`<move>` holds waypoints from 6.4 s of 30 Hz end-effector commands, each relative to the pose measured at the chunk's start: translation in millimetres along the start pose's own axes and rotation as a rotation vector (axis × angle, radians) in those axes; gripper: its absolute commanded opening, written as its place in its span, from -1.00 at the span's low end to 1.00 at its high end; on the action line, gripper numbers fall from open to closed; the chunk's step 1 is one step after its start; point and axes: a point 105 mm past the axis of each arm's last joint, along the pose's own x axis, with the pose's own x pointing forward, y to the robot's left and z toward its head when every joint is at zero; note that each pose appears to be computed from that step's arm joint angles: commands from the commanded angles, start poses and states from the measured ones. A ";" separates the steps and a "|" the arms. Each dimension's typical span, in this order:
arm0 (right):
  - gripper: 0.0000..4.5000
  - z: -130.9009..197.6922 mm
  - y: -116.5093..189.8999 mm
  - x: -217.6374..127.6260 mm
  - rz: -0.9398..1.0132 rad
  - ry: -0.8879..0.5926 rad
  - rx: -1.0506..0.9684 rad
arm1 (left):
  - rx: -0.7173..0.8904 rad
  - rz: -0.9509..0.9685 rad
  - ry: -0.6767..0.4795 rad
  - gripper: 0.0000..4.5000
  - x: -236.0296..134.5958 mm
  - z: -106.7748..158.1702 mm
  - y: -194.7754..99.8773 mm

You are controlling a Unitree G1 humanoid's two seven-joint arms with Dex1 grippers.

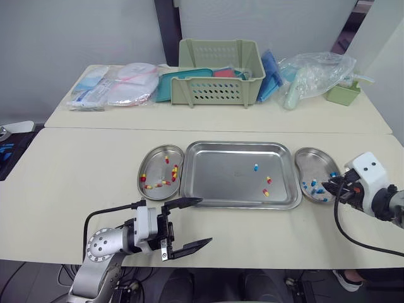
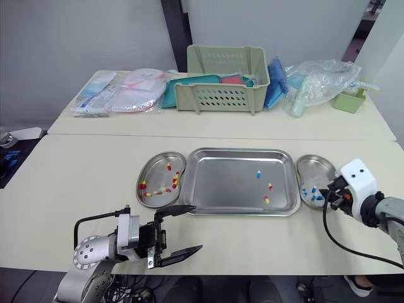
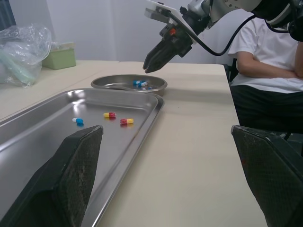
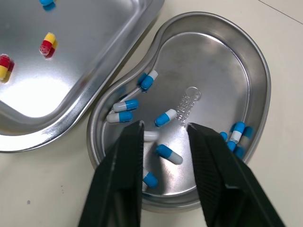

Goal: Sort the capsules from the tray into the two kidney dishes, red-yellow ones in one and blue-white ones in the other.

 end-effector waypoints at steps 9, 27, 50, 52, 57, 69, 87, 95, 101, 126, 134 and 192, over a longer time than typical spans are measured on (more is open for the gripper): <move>-0.07 11.1 -15.5 -16.3 -0.048 -0.108 -0.079 | 0.017 0.054 -0.016 1.00 -3.2 7.1 7.3; -0.07 -58.6 -19.2 -64.7 0.151 -0.135 -0.207 | -0.088 1.028 0.359 1.00 -205.1 10.8 70.2; 0.99 -81.0 -23.2 -68.0 0.169 -0.073 -0.172 | -0.153 1.123 0.556 1.00 -270.0 -19.5 42.4; 0.99 -81.4 -23.2 -68.1 0.170 -0.072 -0.172 | -0.152 1.119 0.556 1.00 -269.4 -19.5 41.9; 0.99 -81.3 -23.5 -67.7 0.173 -0.069 -0.171 | -0.151 1.121 0.564 1.00 -271.2 -19.6 39.3; 0.99 -77.1 -23.0 -61.3 0.184 -0.081 -0.185 | -0.141 1.103 0.564 1.00 -263.0 -21.9 38.1; 0.99 -83.4 -24.4 -62.4 0.192 -0.059 -0.190 | -0.095 0.988 0.548 1.00 -237.9 -13.8 36.4; 0.99 -73.0 -6.6 -60.6 0.204 -0.158 -0.218 | -0.083 0.740 0.459 1.00 -180.9 -7.5 26.9; 0.99 -61.4 40.2 -59.9 0.254 -0.282 -0.212 | -0.089 0.683 0.403 1.00 -156.6 -4.0 25.6; 0.99 -23.0 96.2 -28.1 0.323 -0.445 -0.170 | -0.050 0.517 0.411 1.00 -139.1 2.3 16.8; 0.99 -34.0 97.5 -28.5 0.333 -0.432 -0.159 | 0.036 0.183 0.354 1.00 -54.8 24.6 34.3; 1.00 -47.3 113.2 -36.6 0.261 -0.394 -0.089 | -0.127 -0.031 0.485 0.33 188.7 -52.1 44.5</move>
